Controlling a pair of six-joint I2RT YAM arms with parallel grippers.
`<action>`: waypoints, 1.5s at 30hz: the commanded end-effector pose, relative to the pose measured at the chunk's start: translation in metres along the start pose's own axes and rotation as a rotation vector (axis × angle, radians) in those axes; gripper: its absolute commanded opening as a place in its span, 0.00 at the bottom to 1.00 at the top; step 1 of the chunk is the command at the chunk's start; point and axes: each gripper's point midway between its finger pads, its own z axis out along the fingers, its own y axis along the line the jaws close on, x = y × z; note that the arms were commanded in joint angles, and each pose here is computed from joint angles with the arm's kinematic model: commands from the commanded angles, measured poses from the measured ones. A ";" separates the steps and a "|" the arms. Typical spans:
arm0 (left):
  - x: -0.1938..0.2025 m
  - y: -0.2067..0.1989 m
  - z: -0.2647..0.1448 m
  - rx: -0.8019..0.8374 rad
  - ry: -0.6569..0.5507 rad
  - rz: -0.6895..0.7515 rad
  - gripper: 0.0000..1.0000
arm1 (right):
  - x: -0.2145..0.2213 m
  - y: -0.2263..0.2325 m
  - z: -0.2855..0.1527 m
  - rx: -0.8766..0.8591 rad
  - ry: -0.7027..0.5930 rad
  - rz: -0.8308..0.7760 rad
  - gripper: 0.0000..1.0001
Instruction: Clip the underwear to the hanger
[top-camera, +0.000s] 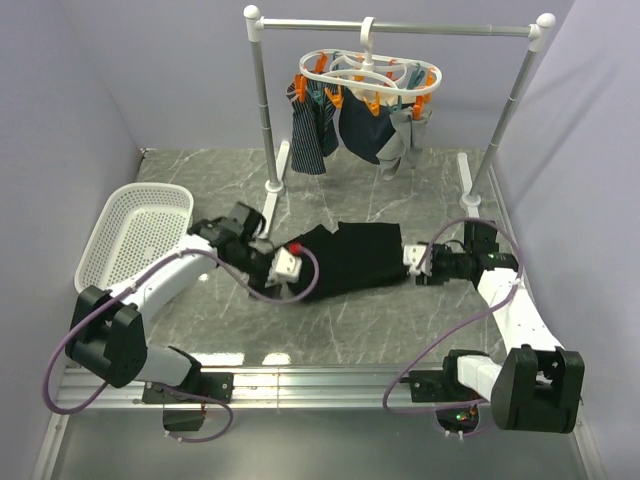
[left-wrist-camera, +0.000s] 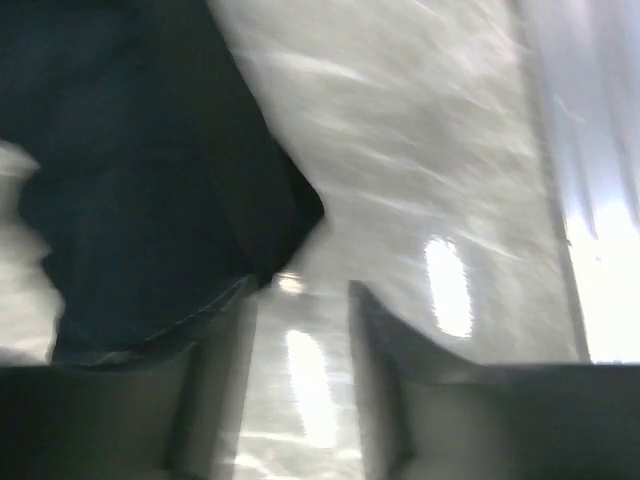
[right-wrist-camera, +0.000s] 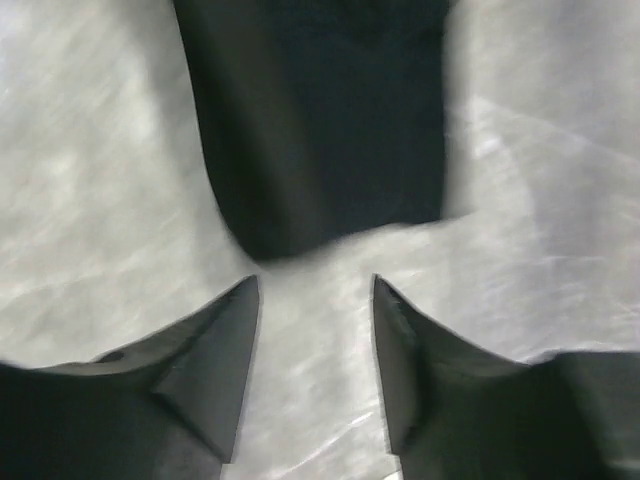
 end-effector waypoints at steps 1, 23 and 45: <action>0.024 -0.052 0.000 0.160 0.115 0.104 0.73 | 0.024 0.020 -0.016 -0.092 0.127 -0.157 0.58; 0.057 0.084 0.049 -0.057 0.320 0.079 0.30 | 0.000 0.008 0.059 -0.051 0.342 0.792 0.16; 0.016 -0.103 0.133 0.488 0.349 0.156 0.20 | 0.029 -0.049 0.193 -0.085 0.518 0.825 0.14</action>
